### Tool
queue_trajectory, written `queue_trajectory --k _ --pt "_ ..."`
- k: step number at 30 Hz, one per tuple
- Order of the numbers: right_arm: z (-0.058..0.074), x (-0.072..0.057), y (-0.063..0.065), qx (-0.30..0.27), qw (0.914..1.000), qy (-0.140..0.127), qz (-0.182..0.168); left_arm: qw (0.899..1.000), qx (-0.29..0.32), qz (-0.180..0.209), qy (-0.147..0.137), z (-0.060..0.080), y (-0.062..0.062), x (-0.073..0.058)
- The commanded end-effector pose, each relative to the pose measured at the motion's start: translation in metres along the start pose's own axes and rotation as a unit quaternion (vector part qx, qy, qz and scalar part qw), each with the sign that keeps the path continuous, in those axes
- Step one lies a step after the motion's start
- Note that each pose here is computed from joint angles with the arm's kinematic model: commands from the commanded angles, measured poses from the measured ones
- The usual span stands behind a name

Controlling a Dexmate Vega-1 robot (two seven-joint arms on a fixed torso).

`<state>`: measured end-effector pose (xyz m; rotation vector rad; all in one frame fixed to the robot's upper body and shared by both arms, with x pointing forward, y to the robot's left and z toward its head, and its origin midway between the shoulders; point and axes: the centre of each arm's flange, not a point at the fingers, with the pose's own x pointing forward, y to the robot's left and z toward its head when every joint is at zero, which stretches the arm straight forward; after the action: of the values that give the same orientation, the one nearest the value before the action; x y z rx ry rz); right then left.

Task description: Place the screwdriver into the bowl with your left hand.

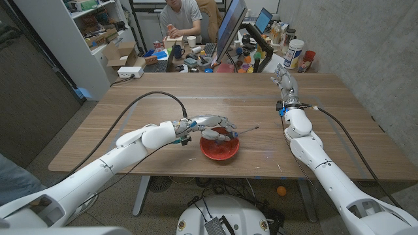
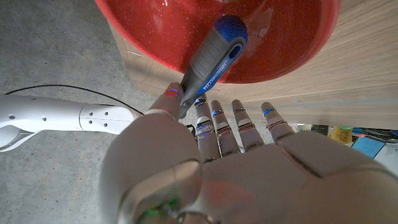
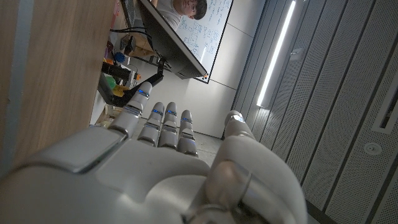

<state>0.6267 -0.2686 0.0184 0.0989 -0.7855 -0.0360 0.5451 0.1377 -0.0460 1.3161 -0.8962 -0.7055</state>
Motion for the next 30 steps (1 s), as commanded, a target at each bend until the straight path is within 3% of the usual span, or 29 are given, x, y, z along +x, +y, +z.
queue_trajectory --k 1,20,30 --pt "-0.001 0.0 0.001 0.001 1.0 0.002 0.001 1.0 -0.001 -0.002 0.001 -0.002 0.002 -0.001" --pt "0.001 0.004 0.005 -0.003 1.0 0.002 0.006 1.0 -0.009 0.012 0.007 -0.006 0.005 -0.001" --pt "0.002 0.003 0.006 -0.011 0.9998 0.002 0.014 0.998 -0.025 0.055 0.027 -0.017 0.019 -0.006"
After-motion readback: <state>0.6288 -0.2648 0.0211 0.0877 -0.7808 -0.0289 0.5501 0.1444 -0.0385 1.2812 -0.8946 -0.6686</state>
